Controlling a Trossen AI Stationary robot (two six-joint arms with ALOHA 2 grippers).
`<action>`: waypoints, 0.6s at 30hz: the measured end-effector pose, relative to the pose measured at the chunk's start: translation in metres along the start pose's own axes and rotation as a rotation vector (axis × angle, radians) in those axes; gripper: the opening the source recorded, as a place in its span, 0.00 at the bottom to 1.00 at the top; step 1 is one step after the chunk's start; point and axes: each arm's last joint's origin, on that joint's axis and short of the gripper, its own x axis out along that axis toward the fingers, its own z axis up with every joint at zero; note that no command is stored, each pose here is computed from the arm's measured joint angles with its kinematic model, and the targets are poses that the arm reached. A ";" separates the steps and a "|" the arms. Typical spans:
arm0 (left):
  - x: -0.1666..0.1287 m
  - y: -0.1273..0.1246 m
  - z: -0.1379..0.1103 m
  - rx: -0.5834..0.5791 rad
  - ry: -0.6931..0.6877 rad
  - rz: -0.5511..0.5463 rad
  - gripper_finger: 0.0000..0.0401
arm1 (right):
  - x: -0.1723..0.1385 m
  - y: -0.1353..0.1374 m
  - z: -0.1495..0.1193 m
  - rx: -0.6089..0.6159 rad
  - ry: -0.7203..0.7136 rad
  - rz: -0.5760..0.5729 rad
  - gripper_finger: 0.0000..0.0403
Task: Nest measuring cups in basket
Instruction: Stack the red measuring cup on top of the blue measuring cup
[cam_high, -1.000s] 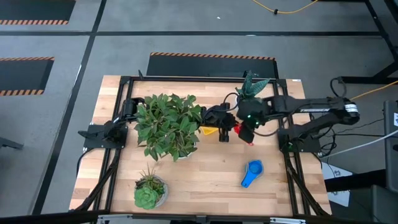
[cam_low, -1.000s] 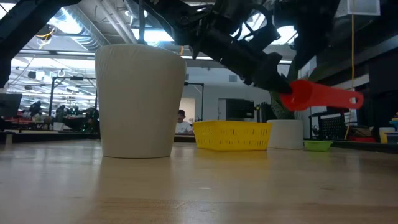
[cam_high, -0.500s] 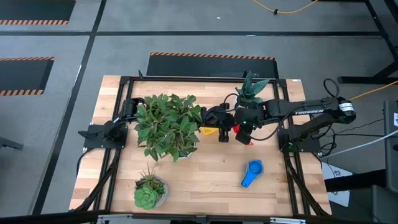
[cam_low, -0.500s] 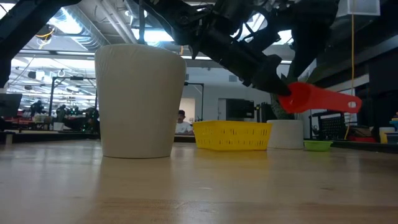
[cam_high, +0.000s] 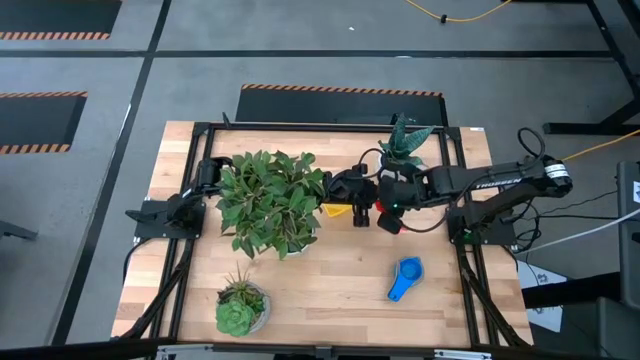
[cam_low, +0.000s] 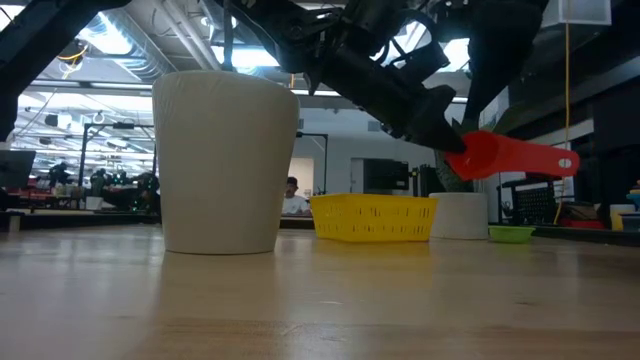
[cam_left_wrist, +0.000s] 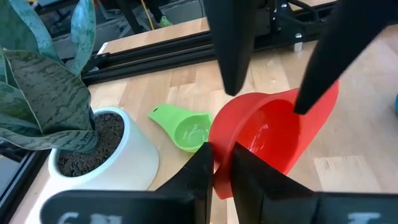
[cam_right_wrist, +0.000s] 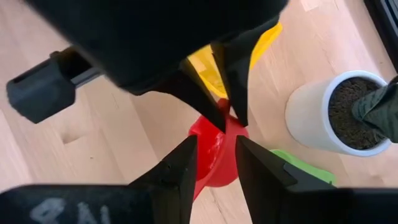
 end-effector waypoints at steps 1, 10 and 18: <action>0.000 0.000 0.000 0.000 -0.001 0.000 0.09 | 0.001 0.001 0.000 -0.003 0.003 -0.001 0.28; 0.000 0.000 -0.001 -0.001 0.008 0.001 0.10 | 0.019 0.011 0.003 -0.038 0.051 -0.051 0.28; 0.001 0.001 -0.002 -0.001 0.014 0.005 0.10 | 0.025 0.011 0.003 -0.058 0.050 -0.118 0.28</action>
